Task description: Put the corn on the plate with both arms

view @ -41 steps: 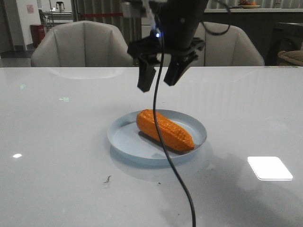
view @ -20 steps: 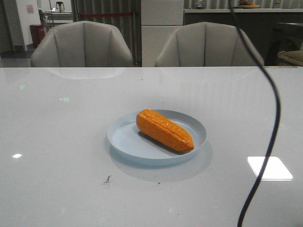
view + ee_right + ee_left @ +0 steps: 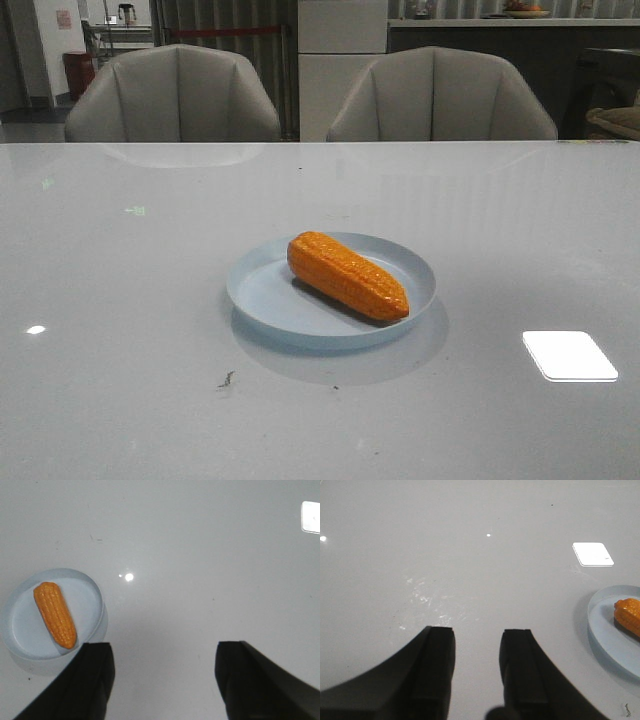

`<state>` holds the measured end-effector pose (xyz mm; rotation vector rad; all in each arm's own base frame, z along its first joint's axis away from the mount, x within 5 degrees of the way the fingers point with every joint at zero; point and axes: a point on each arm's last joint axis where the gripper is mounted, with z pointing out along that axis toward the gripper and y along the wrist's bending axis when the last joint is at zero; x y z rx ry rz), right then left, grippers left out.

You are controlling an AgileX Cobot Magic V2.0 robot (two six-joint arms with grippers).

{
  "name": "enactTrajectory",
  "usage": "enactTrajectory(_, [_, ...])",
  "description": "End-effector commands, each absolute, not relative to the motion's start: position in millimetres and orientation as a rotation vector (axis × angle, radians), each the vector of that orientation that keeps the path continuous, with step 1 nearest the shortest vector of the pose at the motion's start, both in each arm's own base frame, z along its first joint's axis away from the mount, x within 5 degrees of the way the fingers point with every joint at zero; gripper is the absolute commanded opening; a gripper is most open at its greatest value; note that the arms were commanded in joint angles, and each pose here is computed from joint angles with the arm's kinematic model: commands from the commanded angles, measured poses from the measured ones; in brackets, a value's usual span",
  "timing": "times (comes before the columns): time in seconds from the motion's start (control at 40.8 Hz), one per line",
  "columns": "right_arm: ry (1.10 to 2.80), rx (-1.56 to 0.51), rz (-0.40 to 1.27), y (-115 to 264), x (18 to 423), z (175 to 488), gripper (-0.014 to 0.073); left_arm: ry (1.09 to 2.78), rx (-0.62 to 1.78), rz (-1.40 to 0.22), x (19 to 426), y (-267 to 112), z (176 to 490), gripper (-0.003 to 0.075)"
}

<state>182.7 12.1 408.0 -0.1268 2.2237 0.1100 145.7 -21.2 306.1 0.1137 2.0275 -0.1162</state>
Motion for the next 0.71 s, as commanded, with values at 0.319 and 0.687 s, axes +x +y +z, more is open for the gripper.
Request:
enactTrajectory(0.319, [2.113,-0.08,0.137,11,93,367,0.054,1.911,0.091,-0.139,148,-22,323,0.0314])
enactTrajectory(0.687, [2.093,-0.082,0.135,12,85,366,0.054,1.911,0.091,-0.139,148,-22,323,0.0115])
